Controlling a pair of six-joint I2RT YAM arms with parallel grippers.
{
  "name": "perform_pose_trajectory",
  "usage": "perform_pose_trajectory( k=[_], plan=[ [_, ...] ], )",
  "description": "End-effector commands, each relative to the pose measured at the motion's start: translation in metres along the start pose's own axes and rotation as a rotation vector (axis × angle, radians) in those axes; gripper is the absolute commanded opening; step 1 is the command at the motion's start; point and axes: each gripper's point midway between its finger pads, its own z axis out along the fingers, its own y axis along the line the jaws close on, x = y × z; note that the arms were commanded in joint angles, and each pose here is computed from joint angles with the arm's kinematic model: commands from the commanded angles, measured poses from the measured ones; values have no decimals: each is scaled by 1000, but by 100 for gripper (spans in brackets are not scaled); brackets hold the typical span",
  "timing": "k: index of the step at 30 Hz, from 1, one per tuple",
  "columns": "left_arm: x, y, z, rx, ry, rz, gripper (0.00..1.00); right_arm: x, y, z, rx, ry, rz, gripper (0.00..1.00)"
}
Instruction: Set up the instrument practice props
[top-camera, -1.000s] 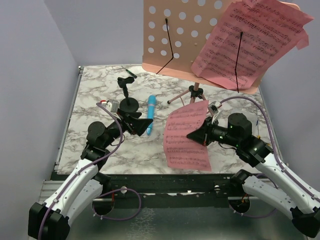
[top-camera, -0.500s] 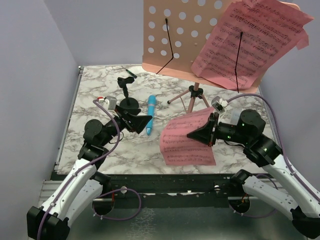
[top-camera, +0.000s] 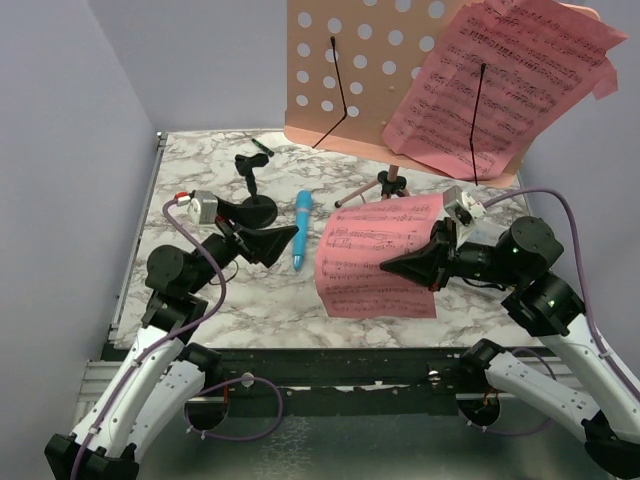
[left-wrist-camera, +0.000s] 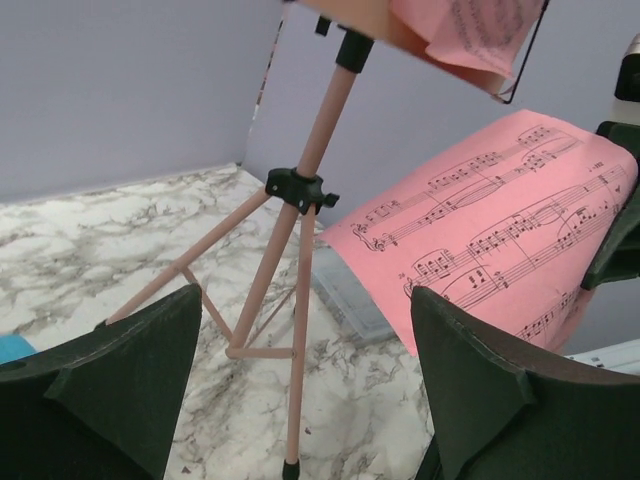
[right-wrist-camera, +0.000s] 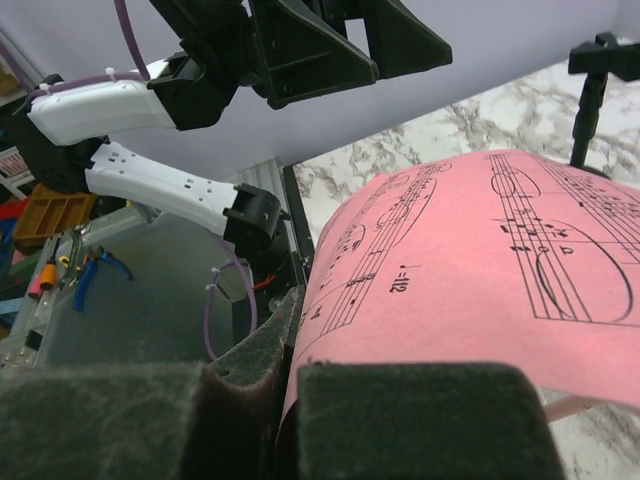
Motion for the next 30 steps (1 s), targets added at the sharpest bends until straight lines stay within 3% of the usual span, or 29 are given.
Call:
perform_pose_trajectory(
  k=[1, 13, 18, 25, 30],
  plan=[
    [-30, -29, 1, 101, -29, 97, 85, -31, 23, -6, -79, -79, -112, 1],
    [-70, -38, 16, 94, -42, 197, 83, -80, 50, -14, -146, -183, -217, 1],
    [-98, -38, 28, 55, -78, 211, 75, -98, 54, -14, -147, -212, -232, 1],
    [-124, -50, 48, 107, -95, 241, 74, -120, 76, -22, -214, -267, -325, 1],
    [-115, -59, 61, 201, -23, 185, 78, -124, 85, -25, -257, -278, -375, 1]
  ],
)
